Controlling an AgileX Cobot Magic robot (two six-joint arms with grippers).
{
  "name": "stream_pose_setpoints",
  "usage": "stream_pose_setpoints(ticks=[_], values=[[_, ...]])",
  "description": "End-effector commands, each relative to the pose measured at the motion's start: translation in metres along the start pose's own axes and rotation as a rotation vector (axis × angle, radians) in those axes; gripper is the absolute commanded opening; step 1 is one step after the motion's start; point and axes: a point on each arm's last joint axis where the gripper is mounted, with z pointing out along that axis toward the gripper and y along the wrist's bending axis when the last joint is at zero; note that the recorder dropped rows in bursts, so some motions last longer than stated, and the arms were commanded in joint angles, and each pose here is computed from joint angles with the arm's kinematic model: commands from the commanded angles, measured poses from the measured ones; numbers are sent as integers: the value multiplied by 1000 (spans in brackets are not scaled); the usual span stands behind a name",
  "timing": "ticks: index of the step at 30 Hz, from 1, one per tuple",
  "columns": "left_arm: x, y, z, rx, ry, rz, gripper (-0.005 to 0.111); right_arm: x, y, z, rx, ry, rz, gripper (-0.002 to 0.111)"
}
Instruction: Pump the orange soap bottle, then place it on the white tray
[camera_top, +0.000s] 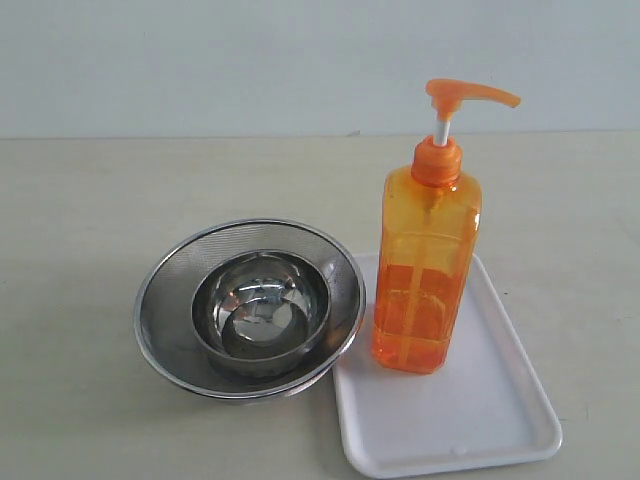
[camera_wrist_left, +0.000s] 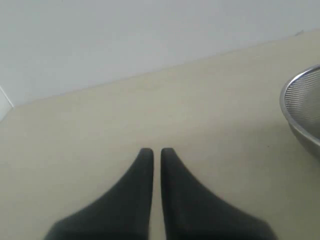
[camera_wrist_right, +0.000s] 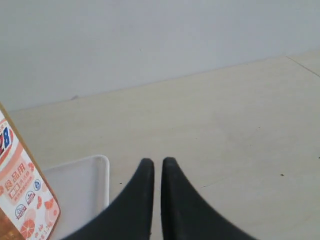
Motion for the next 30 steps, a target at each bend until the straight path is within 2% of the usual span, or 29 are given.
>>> stream_pose_setpoints(ticks=[1,4,9,17,30], values=[[1,0,0,-2,-4,-16,5,1,-1,-1,11,3,-16,1],[1,0,0,-2,-4,-16,5,6,-1,-1,15,58,-56,1],[1,0,0,-2,-4,-16,5,12,7,-2,-91,113,-286,1],[1,0,0,-2,-4,-16,5,12,8,-2,-101,122,-187,1],[1,0,0,-2,-4,-16,5,12,8,-2,-100,124,-180,1]])
